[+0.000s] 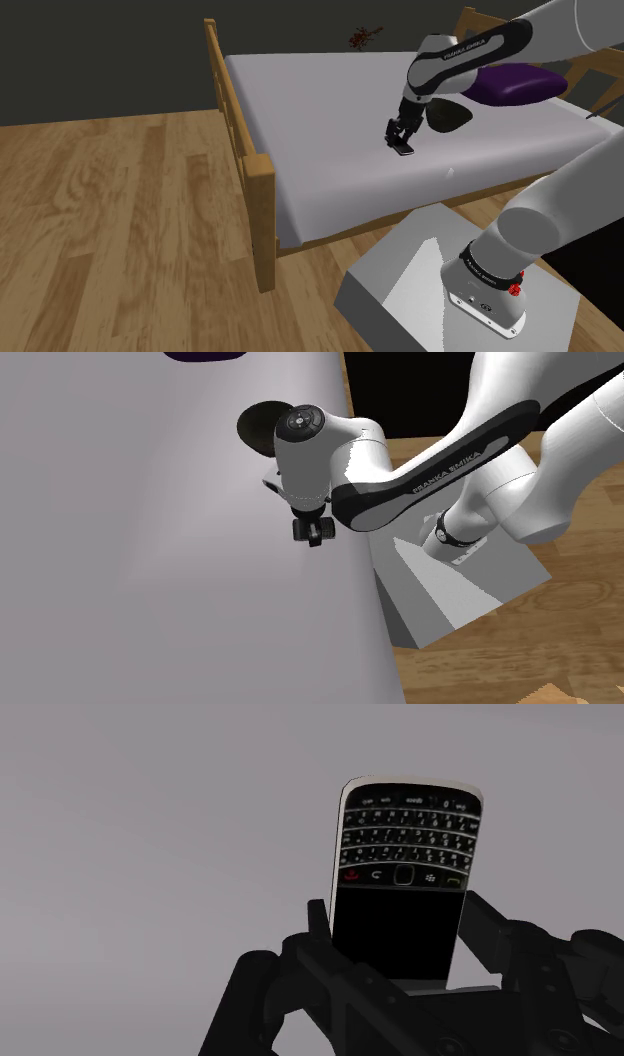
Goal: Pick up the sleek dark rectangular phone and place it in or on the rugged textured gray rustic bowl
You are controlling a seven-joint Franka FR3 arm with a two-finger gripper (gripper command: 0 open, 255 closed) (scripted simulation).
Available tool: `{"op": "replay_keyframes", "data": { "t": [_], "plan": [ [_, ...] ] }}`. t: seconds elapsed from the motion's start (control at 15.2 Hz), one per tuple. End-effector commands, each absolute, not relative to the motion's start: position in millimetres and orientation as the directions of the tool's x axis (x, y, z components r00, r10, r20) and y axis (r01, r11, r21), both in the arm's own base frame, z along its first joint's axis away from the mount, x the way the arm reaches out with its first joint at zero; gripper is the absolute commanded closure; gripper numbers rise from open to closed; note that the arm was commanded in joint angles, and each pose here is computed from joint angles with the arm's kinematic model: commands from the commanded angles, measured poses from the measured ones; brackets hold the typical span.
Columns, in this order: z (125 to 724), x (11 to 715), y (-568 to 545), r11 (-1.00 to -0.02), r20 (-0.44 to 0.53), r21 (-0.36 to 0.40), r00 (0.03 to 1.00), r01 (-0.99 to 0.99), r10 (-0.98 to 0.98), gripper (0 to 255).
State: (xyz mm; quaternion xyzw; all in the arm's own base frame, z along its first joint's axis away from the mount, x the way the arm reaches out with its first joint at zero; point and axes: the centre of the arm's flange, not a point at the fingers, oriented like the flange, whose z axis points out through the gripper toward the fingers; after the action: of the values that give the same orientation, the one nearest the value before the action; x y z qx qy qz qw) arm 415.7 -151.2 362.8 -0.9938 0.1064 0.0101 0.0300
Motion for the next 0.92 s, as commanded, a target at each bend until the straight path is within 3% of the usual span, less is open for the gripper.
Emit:
{"op": "replay_keyframes", "data": {
  "t": [0.0, 0.86],
  "plan": [
    [373, 416, -151, -0.976, -0.027, -0.058, 0.977, -0.212, -0.211, 255],
    [441, 416, -151, -0.976, -0.027, -0.058, 0.977, -0.212, -0.211, 255]
  ]
}}
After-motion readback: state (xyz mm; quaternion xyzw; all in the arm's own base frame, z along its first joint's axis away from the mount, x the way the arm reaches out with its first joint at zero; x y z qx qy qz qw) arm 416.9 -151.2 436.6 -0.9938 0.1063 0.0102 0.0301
